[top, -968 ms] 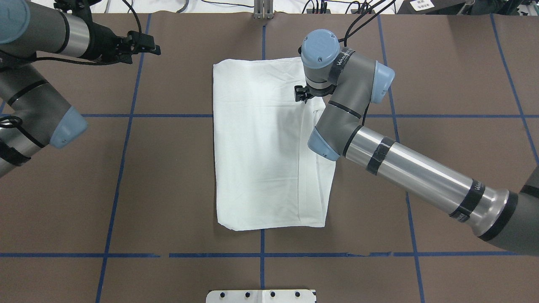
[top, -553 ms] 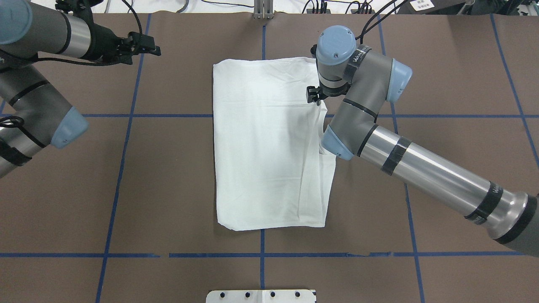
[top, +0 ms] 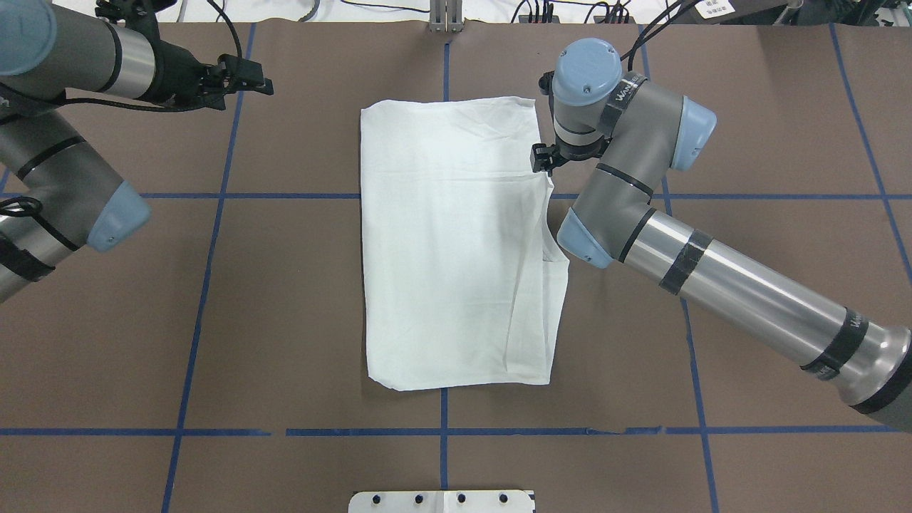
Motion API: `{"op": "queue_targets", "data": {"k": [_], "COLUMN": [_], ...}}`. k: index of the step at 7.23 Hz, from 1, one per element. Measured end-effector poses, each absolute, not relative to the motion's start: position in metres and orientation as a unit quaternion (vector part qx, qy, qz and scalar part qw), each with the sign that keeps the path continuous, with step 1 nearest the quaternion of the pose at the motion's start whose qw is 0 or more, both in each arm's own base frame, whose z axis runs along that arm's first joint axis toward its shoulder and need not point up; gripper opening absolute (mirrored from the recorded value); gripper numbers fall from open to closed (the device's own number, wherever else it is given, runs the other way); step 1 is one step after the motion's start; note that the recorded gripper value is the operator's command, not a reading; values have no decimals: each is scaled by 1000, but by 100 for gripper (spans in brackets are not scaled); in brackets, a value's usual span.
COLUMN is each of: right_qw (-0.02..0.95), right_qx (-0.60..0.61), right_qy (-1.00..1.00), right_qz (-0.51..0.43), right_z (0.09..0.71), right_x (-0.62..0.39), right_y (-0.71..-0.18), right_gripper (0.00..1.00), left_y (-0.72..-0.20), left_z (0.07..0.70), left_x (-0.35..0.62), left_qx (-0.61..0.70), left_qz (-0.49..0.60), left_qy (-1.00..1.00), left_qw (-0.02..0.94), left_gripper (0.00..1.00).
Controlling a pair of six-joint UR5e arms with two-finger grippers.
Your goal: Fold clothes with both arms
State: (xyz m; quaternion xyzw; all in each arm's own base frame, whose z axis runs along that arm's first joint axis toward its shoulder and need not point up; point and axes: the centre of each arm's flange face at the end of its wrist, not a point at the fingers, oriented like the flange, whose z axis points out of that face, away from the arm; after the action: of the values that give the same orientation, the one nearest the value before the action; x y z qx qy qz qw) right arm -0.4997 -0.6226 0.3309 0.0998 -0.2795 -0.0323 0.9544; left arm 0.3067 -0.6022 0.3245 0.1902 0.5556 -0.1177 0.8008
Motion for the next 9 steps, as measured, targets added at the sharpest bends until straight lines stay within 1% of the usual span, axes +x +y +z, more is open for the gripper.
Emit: {"op": "queue_targets", "data": {"k": [4, 9], "right_qw": [944, 949], "right_qx": [116, 87], "right_qy": [-307, -299], "right_qz": [-29, -37], "right_z": [295, 272], "right_x": [-513, -533], "right_y": [-616, -566], "right_gripper": [100, 100], "left_y": [-601, -601], "left_z": [326, 326], "left_x": [307, 307], "left_qx": [189, 189], "left_qz": [-118, -117], "left_qy": [556, 555], "left_qw": [801, 801], "left_gripper": [100, 100]}}
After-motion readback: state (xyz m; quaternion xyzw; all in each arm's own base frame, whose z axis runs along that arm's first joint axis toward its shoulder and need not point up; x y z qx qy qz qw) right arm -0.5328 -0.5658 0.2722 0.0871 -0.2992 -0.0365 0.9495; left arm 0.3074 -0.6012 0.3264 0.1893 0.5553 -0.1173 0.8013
